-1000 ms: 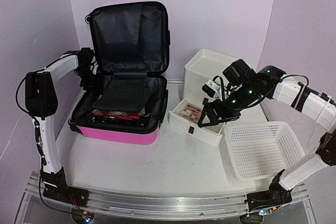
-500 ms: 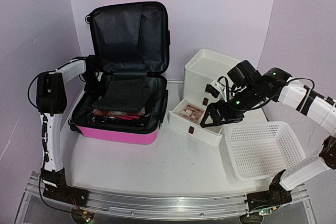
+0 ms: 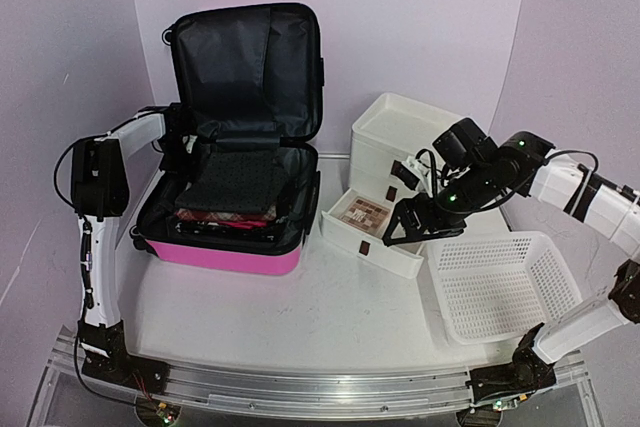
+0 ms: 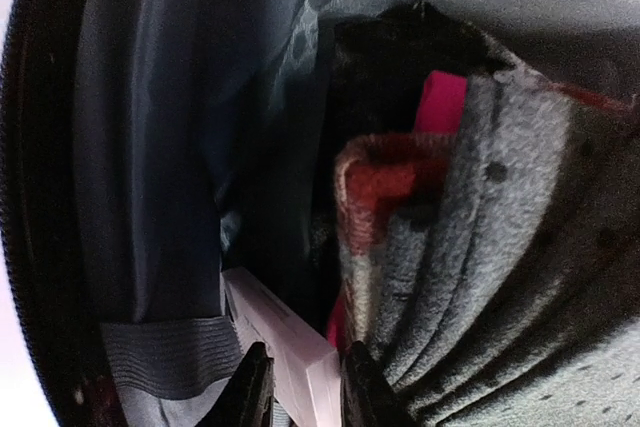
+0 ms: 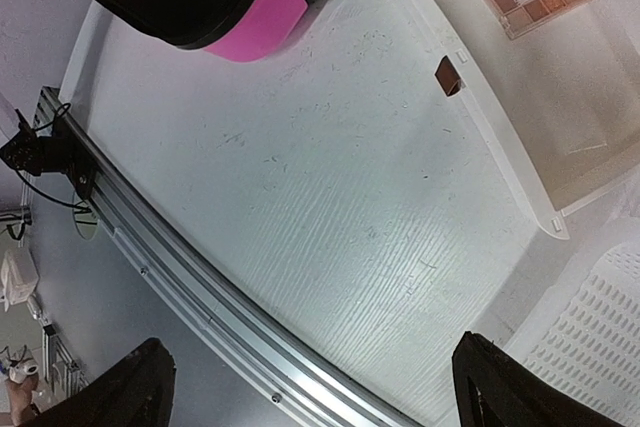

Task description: Open, take out, and arrange the luggage

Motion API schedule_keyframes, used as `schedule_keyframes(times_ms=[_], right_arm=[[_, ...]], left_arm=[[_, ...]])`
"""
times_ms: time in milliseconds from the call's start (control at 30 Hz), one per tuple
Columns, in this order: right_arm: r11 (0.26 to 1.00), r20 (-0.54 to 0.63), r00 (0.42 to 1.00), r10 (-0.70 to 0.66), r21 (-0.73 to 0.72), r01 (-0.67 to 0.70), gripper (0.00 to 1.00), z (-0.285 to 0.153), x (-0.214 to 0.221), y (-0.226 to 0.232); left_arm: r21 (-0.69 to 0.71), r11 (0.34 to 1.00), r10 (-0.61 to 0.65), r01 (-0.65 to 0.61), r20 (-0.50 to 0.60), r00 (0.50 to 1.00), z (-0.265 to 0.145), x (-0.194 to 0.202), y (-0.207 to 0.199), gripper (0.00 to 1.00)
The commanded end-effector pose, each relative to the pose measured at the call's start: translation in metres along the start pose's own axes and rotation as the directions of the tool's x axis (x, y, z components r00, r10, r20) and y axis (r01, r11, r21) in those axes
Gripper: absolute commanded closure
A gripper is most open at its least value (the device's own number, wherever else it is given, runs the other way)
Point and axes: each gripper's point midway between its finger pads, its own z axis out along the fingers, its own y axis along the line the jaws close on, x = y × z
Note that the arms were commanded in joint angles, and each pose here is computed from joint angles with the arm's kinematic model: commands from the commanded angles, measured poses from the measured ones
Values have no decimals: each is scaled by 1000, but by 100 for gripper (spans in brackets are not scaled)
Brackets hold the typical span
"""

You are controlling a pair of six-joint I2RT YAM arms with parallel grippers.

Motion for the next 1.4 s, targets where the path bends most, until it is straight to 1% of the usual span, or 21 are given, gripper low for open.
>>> schedule_keyframes(times_ms=[0,133,233,333,367,567,700,733,833,867,933,967,1033,1200,1300,1367], right_arm=[[1000,83,997,-11,5,11,2,-17,-9,4],[1000,101,995,-12,8,12,2,-22,-10,4],[1000,112,994,-13,9,12,2,-25,-10,5],[1000,121,993,-14,22,11,2,-27,-10,3],[1000,122,993,-12,28,8,2,-26,-11,1],[998,108,994,-11,55,5,2,-19,-12,-5],[992,125,992,-4,129,-13,2,-18,-12,-19],[989,132,991,-3,145,-16,2,-19,-12,-22],[986,147,989,-7,167,-18,2,-23,-12,-26],[986,149,989,-8,169,-18,2,-24,-12,-26],[987,145,989,-8,157,-15,2,-23,-12,-24],[989,143,990,-6,150,-16,2,-22,-12,-23],[991,134,991,-1,129,-17,2,-20,-12,-20],[996,136,991,5,93,-17,2,-24,-12,-12],[996,148,989,2,88,-15,2,-28,-12,-10],[996,150,989,0,89,-14,2,-28,-12,-10]], left_arm=[[44,999,7,-8,15,1000,1,-9,-5,76],[51,999,6,-4,-24,1000,15,-2,-7,80],[36,999,10,-9,-17,1000,11,-3,-4,82],[33,999,9,-9,21,1000,-9,-10,-3,85],[2,1000,5,-5,36,999,-18,-13,3,86],[-32,999,-21,26,157,987,-87,-25,11,89],[-7,1000,-26,28,209,978,-126,-18,8,90],[8,999,-50,49,216,975,-133,-15,6,90],[27,998,-55,50,230,972,-148,-7,3,90],[30,999,-51,45,227,972,-148,-5,2,86],[60,998,-36,25,197,980,-136,-3,-4,75],[65,998,-35,24,172,985,-126,0,-5,72],[59,998,-34,26,131,991,-107,3,-5,70],[0,1000,30,-30,46,998,-62,8,4,70],[-24,999,44,-44,14,999,-42,8,7,71],[-11,999,48,-48,1,999,-32,8,5,68]])
